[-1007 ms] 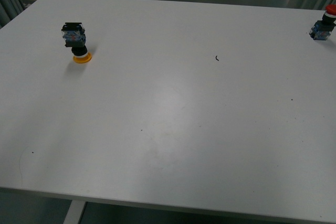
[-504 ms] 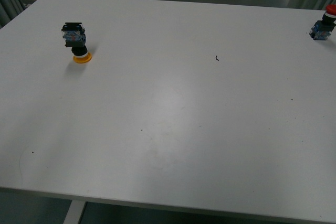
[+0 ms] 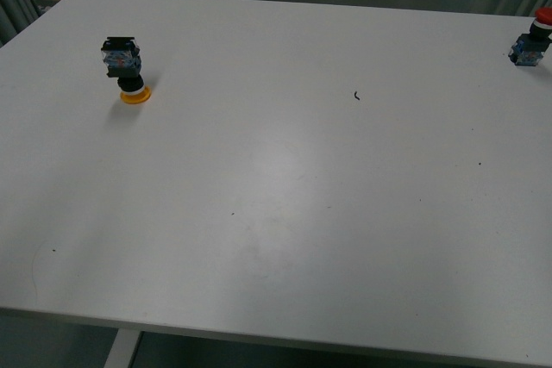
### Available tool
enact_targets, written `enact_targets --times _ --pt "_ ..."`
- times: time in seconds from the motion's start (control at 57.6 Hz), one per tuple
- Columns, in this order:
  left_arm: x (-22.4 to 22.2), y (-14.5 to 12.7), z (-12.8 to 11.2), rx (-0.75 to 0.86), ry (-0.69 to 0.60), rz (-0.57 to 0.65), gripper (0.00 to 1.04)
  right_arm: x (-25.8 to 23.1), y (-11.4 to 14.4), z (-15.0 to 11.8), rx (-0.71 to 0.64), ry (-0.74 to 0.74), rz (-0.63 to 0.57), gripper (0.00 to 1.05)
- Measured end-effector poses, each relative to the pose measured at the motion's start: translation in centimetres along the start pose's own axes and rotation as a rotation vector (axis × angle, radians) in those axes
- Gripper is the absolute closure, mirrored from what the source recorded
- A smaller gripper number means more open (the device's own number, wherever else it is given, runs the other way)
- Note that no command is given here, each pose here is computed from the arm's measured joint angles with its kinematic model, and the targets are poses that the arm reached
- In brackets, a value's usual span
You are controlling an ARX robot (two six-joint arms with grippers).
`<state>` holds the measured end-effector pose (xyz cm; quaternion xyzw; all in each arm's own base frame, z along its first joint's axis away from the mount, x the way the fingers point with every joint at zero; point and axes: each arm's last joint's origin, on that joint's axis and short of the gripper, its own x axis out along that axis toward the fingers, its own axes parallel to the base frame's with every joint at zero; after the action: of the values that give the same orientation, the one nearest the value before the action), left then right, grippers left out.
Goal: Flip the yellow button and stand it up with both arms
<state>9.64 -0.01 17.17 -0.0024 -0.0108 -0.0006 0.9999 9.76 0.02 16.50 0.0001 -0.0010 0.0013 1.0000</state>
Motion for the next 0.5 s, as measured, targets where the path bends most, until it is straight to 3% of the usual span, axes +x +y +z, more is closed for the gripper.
enact_targets --times 0.295,0.417,0.504 --pt "0.0 0.0 0.0 0.0 0.0 0.0 0.07 0.0 0.0 0.0 0.0 0.0 0.0 0.07" --pt "0.7 0.8 -0.3 -0.104 0.227 0.241 0.07 0.0 0.0 0.0 0.0 0.0 0.0 0.07" --pt "2.0 2.1 0.1 -0.161 0.264 0.287 0.07 0.0 0.0 0.0 0.0 0.0 0.001 0.07"
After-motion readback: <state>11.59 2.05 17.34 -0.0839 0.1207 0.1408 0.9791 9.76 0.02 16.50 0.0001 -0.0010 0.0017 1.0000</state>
